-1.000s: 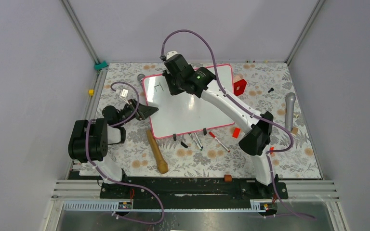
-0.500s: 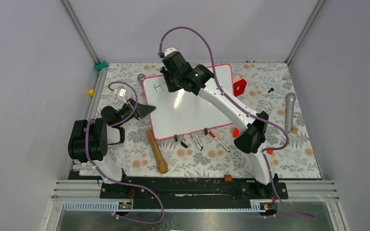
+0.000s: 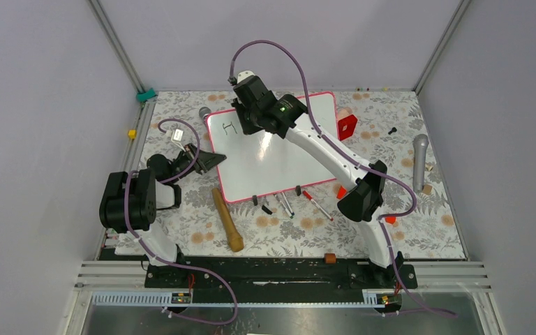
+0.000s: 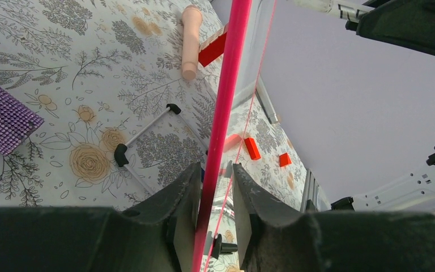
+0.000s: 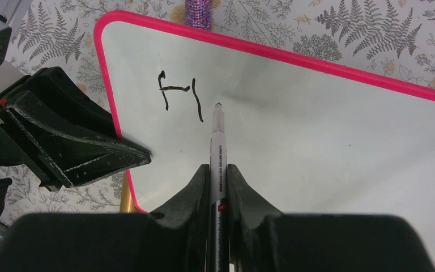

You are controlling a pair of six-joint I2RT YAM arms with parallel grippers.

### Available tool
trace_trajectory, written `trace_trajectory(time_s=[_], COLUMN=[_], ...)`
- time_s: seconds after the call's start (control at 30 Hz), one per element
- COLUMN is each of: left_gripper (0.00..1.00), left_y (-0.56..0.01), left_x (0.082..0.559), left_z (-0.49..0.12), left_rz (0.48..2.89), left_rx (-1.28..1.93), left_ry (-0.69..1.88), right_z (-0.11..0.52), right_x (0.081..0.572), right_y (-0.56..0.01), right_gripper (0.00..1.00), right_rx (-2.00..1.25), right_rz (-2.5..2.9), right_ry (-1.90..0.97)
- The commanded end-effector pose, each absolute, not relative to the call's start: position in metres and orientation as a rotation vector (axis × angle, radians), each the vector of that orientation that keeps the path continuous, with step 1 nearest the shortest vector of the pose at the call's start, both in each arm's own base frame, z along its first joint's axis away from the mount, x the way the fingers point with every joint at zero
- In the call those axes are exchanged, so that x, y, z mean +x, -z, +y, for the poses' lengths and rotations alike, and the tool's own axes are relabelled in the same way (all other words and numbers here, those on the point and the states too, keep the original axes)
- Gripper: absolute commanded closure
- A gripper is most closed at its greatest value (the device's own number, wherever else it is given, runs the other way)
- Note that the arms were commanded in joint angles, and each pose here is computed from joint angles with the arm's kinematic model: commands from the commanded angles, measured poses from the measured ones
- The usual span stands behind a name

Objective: Write a sentence on the whiteboard

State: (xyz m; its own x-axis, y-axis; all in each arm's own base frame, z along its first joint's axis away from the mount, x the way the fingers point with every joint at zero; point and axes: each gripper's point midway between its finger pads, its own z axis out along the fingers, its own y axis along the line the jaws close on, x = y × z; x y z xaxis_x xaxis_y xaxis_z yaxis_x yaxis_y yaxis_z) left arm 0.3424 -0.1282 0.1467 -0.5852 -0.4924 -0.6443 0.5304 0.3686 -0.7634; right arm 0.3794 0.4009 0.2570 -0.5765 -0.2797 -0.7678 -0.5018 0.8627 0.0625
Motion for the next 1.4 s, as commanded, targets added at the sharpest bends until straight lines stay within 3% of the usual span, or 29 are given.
trace_trajectory(time_s=[0.0, 0.83, 1.37], left_gripper=[0.72, 0.67, 0.75], left_y=[-0.164, -0.166, -0.166], left_x=[0.345, 0.343, 0.343], left_z=[-0.128, -0.129, -0.129], left_rz=[1.634, 1.625, 1.626], left_rx=[0.139, 0.159, 0.156], left_ry=[1.365, 1.362, 1.359], right_z=[0.404, 0.402, 0.413], right_x=[0.375, 0.386, 0.384], right_y=[-0.267, -0.252, -0.247], right_gripper=[1.0, 1.0, 1.0], right_rx=[-0.58, -0.549, -0.588], right_rz=[2.196, 2.212, 2.22], right_ry=[-0.365, -0.283, -0.334])
